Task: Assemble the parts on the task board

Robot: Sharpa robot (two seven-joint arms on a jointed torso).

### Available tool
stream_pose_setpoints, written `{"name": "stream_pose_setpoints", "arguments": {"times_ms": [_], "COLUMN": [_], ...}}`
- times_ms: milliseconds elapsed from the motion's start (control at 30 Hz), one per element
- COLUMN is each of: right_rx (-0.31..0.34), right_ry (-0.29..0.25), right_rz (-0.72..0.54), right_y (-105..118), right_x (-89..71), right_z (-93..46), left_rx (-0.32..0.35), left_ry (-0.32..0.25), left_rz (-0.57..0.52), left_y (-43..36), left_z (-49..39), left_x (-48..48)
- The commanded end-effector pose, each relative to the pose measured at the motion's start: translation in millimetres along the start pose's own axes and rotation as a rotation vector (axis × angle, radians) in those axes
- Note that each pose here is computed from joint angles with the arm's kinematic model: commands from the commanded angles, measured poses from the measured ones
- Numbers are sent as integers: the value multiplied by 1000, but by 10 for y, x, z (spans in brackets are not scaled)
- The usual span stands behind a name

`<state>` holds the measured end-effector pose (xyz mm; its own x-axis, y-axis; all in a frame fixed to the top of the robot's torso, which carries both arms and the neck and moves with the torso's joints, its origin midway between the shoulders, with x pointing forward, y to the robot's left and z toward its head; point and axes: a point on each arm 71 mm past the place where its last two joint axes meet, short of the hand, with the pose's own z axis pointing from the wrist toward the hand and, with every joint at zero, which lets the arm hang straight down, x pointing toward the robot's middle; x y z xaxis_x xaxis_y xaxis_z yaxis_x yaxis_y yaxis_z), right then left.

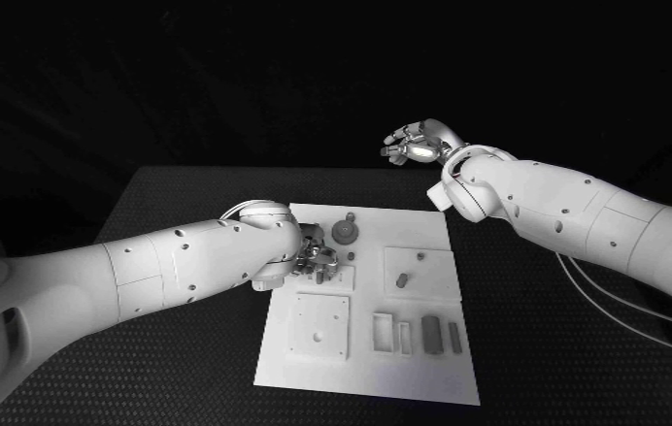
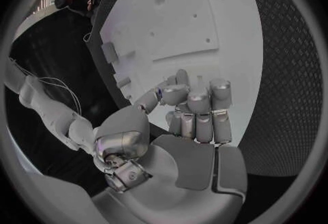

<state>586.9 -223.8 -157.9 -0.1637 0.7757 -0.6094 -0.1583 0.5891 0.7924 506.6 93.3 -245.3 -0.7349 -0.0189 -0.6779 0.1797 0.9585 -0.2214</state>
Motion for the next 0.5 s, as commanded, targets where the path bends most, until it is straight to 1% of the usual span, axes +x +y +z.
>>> {"name": "stream_pose_setpoints", "arguments": {"times_ms": [33, 500], "right_rx": [-6, -6], "right_ry": [12, 13], "right_rz": [2, 2], "right_y": [6, 8], "right_x": [11, 16], "right_z": [1, 4], "left_rx": [3, -5], "left_ry": [86, 72], "left_rz": [-29, -36], "left_y": [-12, 12], "left_z": [29, 39], "left_x": [139, 114]}}
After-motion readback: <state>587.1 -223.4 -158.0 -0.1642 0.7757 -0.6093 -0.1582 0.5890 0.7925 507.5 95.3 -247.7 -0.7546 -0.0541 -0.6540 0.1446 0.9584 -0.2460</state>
